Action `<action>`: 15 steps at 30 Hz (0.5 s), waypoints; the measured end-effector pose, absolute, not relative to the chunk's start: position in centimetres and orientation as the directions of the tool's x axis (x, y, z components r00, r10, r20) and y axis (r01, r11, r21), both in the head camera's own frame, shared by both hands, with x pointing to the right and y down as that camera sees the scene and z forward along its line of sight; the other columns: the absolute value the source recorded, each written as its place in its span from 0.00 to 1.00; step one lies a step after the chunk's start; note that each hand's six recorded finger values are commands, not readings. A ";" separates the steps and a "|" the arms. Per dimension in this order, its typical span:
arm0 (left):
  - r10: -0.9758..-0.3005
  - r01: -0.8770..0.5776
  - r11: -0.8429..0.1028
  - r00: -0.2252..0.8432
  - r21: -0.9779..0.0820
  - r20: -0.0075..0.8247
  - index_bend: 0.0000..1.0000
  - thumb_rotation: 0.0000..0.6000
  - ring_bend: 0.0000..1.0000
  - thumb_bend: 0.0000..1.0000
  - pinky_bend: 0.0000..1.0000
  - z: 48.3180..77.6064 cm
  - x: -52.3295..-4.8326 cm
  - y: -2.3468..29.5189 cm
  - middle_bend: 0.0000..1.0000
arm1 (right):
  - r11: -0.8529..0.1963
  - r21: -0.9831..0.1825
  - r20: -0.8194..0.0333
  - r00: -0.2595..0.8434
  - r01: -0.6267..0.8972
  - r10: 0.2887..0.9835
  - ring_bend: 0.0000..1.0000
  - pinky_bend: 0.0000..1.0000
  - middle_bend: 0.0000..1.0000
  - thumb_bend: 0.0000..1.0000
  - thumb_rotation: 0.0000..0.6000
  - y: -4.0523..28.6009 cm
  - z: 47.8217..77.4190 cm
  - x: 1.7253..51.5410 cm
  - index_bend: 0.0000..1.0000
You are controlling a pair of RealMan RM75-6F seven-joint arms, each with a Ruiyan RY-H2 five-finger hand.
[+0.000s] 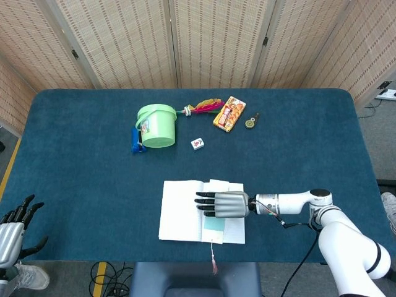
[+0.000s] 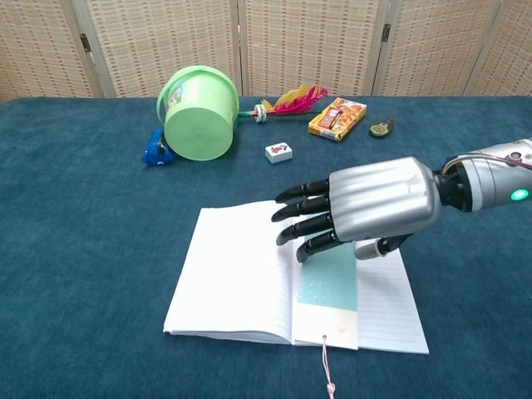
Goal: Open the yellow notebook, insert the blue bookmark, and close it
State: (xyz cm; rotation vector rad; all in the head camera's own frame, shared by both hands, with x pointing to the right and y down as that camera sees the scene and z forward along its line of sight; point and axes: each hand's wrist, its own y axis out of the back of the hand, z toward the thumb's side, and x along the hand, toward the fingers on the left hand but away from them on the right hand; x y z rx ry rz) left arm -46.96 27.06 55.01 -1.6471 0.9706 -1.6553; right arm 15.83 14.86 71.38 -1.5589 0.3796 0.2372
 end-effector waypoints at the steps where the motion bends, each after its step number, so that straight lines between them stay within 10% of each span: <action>1: -0.831 -0.078 -0.550 -0.048 -0.831 0.554 0.18 1.00 0.17 0.29 0.22 55.0 -47.0 27.1 0.06 | 0.007 -0.924 -0.381 0.920 -0.382 -0.089 0.00 0.00 0.13 0.26 1.00 14.8 71.4 15.8 0.31; 15: -0.828 -0.076 -0.554 -0.054 -0.829 0.558 0.18 1.00 0.17 0.29 0.22 55.1 -47.1 27.2 0.06 | 0.035 -0.925 -0.380 0.919 -0.378 -0.104 0.00 0.00 0.12 0.21 1.00 14.2 71.7 14.8 0.31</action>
